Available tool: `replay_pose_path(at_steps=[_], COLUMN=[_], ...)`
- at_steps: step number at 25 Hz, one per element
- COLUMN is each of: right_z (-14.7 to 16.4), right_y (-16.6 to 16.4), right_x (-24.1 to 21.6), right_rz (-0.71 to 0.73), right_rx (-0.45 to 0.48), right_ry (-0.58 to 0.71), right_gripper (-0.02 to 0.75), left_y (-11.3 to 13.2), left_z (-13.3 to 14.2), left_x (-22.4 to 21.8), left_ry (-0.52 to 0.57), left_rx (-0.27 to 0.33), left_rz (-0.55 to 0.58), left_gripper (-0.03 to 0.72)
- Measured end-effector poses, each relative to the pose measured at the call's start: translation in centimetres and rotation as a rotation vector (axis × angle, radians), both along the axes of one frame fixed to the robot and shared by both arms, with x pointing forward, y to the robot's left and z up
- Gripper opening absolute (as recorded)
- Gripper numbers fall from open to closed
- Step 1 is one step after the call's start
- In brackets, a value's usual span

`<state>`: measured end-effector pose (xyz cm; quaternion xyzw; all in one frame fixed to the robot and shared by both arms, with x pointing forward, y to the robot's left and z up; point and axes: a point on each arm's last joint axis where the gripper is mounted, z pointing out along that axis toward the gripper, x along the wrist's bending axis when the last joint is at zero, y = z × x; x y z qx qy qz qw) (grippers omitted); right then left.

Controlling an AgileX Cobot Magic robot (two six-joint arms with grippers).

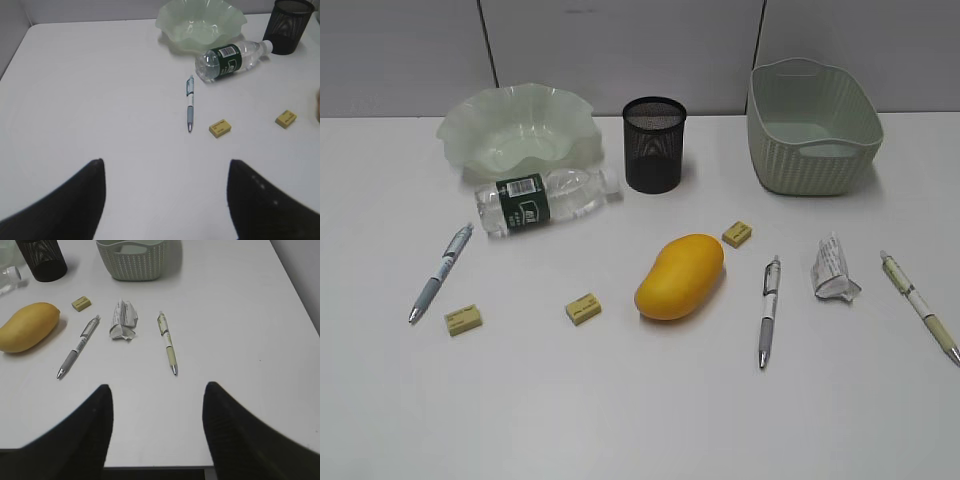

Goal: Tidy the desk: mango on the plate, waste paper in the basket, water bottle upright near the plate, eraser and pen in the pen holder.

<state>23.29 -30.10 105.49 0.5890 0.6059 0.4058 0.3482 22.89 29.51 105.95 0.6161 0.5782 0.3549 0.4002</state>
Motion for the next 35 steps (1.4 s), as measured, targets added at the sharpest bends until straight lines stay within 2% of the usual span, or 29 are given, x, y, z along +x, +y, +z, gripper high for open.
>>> replay_pose_path(at_steps=[35], right_z=[0.0], right_y=[0.0], right_x=[0.0], right_rz=[0.0], right_rx=[-0.001], right_ry=[0.0], right_gripper=[0.459], left_y=[0.01], left_z=[0.0], left_x=[0.0], left_ry=[0.0], left_rx=[0.001], left_rz=[0.001], left_gripper=[0.571])
